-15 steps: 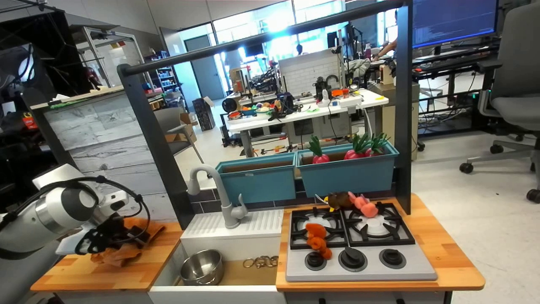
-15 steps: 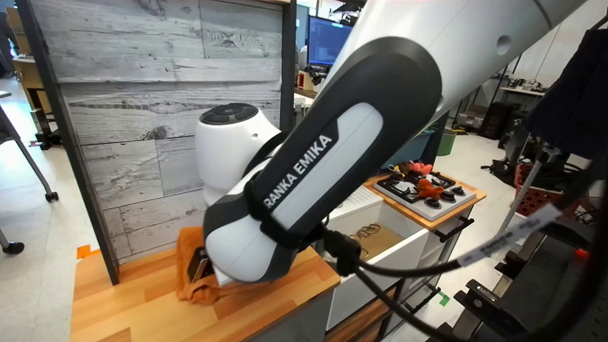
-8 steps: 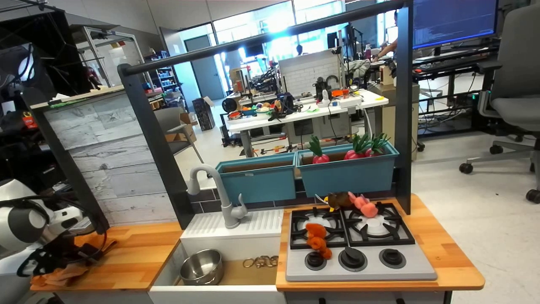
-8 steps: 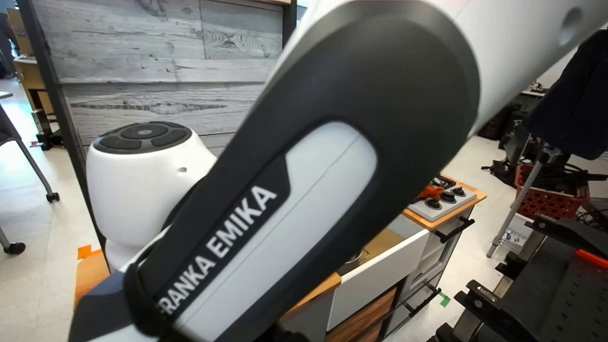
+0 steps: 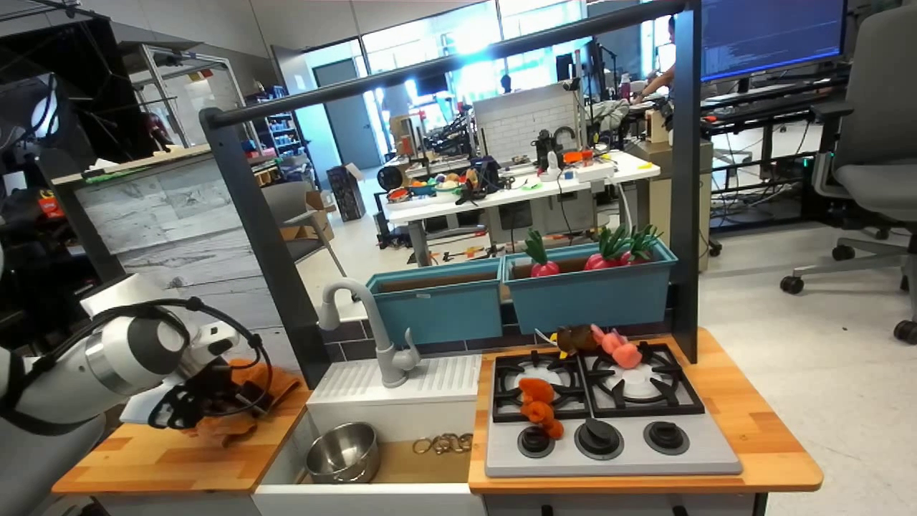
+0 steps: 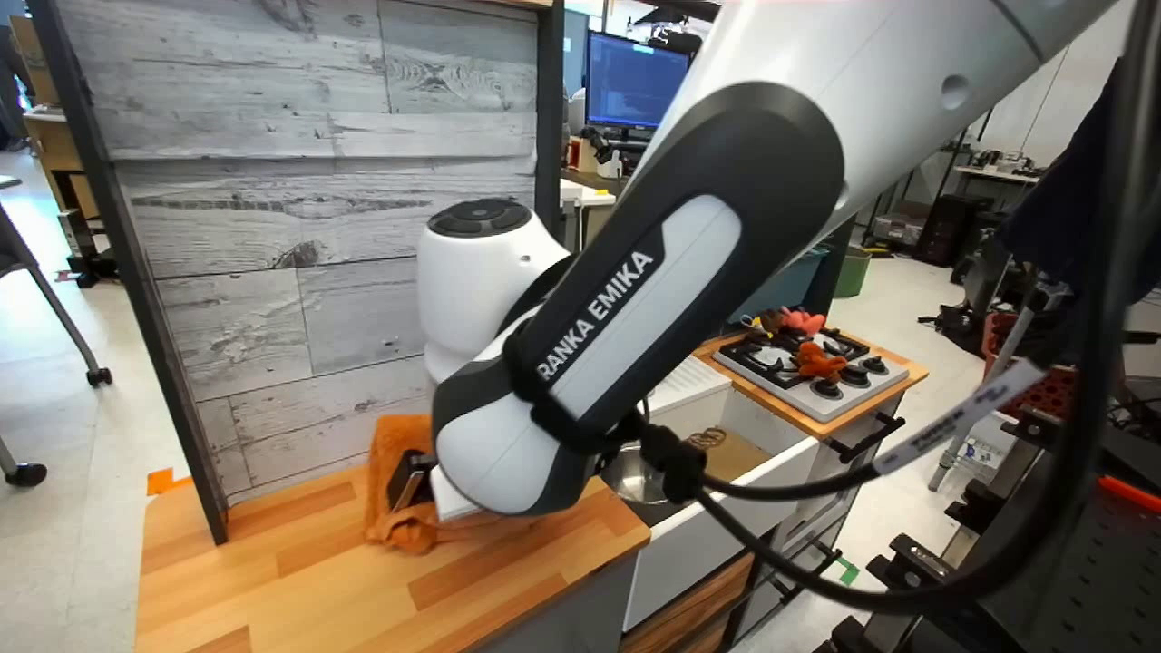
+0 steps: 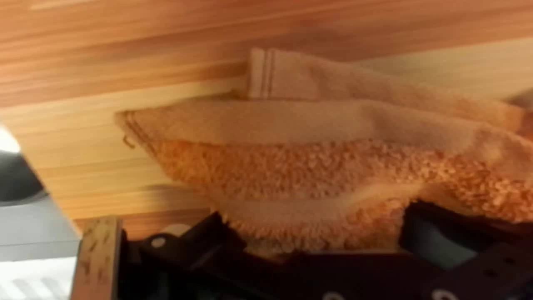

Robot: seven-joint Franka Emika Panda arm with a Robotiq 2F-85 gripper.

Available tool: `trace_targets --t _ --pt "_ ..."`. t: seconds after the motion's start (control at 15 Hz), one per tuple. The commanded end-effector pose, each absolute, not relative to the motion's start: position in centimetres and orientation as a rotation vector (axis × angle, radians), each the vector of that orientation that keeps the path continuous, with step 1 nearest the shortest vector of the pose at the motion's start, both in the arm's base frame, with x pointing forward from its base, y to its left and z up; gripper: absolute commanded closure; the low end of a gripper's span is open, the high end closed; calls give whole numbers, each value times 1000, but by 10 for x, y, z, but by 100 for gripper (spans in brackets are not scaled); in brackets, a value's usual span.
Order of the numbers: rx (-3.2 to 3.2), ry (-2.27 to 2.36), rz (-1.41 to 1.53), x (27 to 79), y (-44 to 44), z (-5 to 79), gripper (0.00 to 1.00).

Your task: Wipe the left side of the counter with the orange towel, place the plush toys on the stove inside the silver pot in the sink

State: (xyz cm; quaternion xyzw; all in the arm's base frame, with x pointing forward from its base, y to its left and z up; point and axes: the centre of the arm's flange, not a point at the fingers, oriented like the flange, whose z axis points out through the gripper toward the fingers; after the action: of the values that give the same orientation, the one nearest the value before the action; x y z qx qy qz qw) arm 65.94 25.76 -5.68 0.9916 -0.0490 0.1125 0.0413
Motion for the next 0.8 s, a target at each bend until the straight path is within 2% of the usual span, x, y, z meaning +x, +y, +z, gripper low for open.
trace_targets --t 0.0,0.53,0.73 --pt "2980 -130 293 651 244 -83 0" --pt "3088 282 308 592 382 -75 0" --pt "3093 278 223 587 379 -80 0"
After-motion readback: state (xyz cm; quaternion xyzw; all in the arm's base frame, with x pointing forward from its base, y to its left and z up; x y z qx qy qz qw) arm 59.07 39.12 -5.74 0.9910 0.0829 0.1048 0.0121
